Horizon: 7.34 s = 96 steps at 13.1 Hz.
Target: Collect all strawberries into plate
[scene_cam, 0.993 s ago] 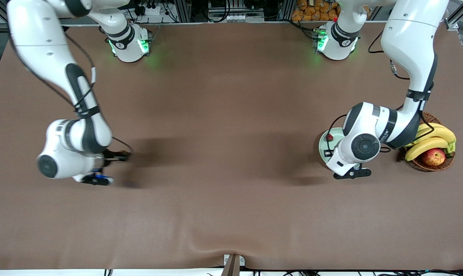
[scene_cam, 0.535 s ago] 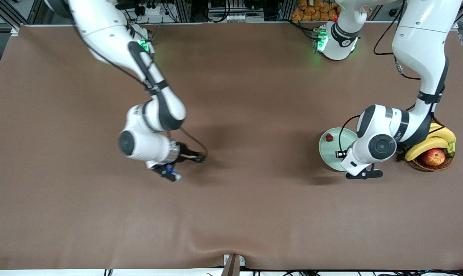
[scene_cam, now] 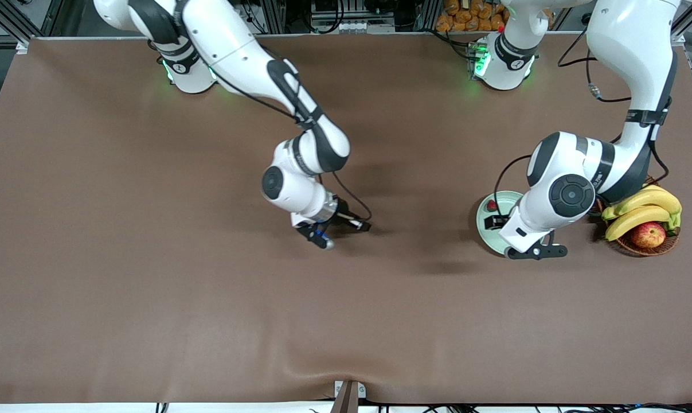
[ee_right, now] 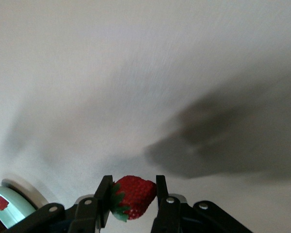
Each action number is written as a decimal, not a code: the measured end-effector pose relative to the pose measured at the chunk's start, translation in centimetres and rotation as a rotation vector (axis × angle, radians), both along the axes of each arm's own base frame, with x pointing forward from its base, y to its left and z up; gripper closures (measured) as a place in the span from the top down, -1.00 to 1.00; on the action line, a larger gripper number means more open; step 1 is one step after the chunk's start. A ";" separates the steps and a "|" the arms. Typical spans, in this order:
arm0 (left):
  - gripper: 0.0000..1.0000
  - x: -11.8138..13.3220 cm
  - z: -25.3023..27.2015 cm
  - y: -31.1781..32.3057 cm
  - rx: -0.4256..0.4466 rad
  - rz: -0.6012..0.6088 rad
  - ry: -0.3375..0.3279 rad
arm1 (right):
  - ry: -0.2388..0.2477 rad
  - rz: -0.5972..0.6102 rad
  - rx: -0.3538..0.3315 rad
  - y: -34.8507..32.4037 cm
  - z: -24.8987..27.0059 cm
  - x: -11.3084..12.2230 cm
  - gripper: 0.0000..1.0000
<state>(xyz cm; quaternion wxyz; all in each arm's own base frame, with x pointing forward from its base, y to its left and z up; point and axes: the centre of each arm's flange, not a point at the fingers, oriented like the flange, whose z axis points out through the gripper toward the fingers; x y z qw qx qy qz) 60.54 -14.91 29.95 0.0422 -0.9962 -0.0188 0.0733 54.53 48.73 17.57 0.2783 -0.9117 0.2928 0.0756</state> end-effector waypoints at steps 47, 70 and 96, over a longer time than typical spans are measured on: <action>-0.37 -0.7 0.8 -5.3 0.044 0.049 0.039 | -0.015 0.589 -0.546 -55.7 40.0 2.6 1.00; 1.00 1.9 19.1 4.2 0.045 0.084 -0.079 | -0.010 0.581 -0.528 -55.9 42.6 1.8 1.00; 1.00 -6.3 36.3 11.5 -0.098 0.017 -0.131 | -0.020 0.577 -0.533 -56.0 43.1 1.8 1.00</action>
